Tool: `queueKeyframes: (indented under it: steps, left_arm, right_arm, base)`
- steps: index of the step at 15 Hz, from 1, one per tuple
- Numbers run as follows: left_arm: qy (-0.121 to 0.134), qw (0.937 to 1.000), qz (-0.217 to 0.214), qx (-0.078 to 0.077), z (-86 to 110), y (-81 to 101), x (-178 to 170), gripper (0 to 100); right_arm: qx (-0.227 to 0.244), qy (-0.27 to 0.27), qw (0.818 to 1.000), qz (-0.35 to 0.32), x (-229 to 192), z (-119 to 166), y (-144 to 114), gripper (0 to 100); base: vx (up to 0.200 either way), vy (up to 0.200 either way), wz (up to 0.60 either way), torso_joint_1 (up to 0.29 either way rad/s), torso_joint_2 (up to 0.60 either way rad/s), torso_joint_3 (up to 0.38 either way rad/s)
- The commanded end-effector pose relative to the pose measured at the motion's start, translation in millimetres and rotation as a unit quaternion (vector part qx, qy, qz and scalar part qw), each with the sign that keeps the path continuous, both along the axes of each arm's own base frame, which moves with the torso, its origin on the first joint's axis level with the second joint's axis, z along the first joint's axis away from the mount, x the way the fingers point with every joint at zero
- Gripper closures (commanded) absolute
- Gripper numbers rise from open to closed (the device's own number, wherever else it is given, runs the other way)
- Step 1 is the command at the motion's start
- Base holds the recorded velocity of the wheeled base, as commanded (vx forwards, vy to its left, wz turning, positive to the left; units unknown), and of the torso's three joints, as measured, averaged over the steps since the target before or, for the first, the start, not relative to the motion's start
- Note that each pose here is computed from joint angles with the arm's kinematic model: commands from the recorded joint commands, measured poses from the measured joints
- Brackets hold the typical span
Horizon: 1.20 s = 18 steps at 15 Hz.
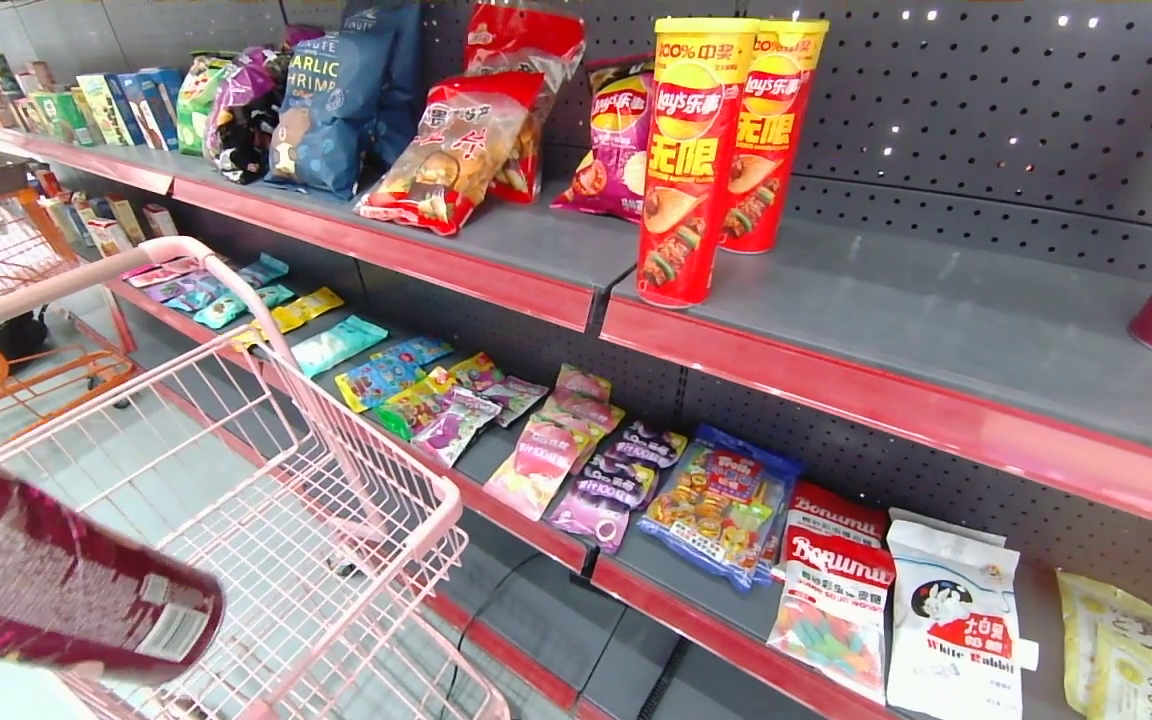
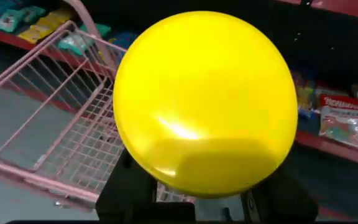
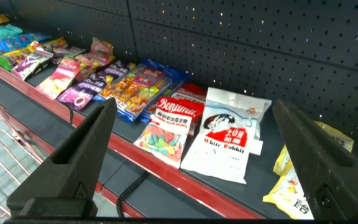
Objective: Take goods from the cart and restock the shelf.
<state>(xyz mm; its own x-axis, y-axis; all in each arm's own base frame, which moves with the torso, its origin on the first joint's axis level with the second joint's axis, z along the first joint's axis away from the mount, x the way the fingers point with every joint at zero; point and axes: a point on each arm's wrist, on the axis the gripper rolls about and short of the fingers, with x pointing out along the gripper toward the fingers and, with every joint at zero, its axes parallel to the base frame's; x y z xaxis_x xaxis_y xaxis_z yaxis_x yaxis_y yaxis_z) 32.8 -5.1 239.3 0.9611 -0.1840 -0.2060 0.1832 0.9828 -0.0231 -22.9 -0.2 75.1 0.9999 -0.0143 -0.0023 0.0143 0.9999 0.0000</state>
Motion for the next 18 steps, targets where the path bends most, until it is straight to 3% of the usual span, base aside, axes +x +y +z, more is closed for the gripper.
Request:
queueKeyframes:
  steps: [1, 5, 13, 18]
  left_arm:
    - [-0.052, 0.9975, 0.027, 0.039, -47.2, 5.8, -48, 100]
    - [-0.053, 0.9970, 0.037, 0.042, -62.7, 6.7, -54, 100]
    - [-0.055, 0.9962, 0.051, 0.044, -58.9, 7.3, -53, 100]
    - [-0.063, 0.9954, 0.050, 0.051, -56.6, 7.4, -55, 100]
  right_arm:
    - [0.000, 0.000, 1.000, 0.000, 0, 0, 0, 0]
    - [0.000, 0.000, 1.000, 0.000, 0, 1, 0, 0]
    - [0.000, 0.000, 1.000, 0.000, 0, 0, 0, 0]
    - [0.000, 0.000, 1.000, 0.000, 0, 0, 0, 0]
  base:
    - [0.000, 0.000, 0.00, 0.124, -0.41, -0.271]
    - [0.000, 0.000, 0.00, 0.174, -0.50, -0.326]
    - [0.000, 0.000, 0.00, 0.221, -0.57, -0.355]
    - [0.000, 0.000, -0.60, 0.081, -0.19, -0.115]
